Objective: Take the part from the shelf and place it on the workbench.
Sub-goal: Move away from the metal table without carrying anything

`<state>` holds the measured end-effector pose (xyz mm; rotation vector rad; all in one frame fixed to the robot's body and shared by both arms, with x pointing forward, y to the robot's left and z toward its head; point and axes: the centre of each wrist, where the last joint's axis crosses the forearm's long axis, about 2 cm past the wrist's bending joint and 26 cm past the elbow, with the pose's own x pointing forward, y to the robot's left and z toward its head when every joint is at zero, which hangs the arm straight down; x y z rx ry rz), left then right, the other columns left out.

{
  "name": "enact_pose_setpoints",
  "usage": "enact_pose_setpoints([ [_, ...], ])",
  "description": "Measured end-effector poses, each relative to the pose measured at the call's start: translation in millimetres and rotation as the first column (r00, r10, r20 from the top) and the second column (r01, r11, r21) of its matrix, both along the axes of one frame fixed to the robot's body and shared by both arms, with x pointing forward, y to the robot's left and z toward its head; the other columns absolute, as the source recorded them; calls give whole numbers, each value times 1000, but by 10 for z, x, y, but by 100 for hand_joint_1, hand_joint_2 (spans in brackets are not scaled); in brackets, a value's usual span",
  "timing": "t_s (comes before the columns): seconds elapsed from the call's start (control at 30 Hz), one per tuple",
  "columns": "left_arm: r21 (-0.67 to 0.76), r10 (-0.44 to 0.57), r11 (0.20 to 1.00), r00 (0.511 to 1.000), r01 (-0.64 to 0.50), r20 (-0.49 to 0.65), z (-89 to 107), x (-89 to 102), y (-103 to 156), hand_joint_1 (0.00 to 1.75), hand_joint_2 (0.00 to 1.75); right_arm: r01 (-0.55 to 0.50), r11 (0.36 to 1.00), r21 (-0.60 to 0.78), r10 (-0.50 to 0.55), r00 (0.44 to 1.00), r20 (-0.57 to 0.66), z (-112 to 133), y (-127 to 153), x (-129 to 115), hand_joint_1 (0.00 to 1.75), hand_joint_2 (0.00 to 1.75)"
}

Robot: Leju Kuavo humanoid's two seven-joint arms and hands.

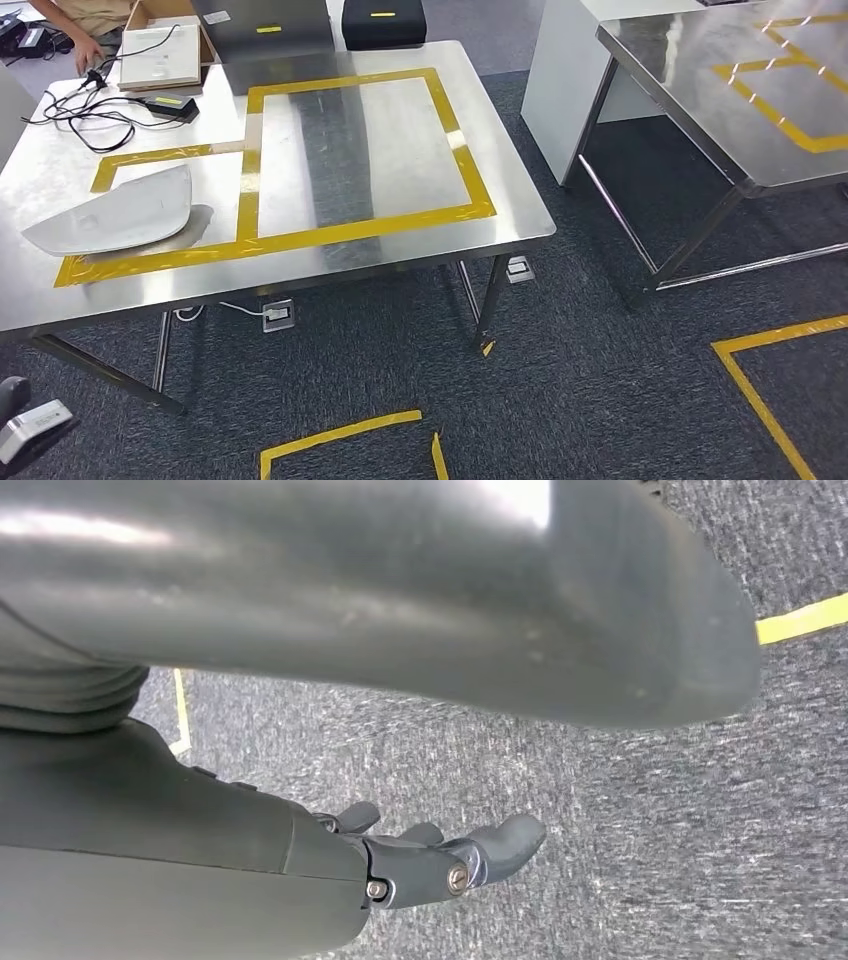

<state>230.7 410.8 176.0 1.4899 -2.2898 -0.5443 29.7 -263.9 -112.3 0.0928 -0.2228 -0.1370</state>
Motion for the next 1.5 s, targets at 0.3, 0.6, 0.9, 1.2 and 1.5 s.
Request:
enact_pose_setpoints([
  [0.3, -120, 131, 980, 965, -161, -227, -683, -324, -284, 0, 0, 25, 1000, -10, -25, 1000, -4, -1, -13, 2, 0, 0],
  [0.6, -287, 158, 908, 883, -306, -441, -1256, -368, -439, 0, 0, 34, 999, -14, -34, 999, -12, -1, -14, 2, 0, 0],
  [0.9, -146, -238, 420, 47, -896, -970, -2609, -1226, -589, 0, 0, 32, 999, -14, -32, 999, -20, -2, -27, -9, 0, 0],
  [1.2, 124, -384, 317, -247, -940, -890, -2816, -1775, -804, 0, 0, 87, 996, -18, -88, 994, -60, -4, -63, -6, 0, 0],
  [1.5, 7, -399, 427, -196, -904, -896, -2842, -1829, -985, 0, 0, 36, 999, -12, -37, 996, -83, -5, -59, -18, 0, 0],
])
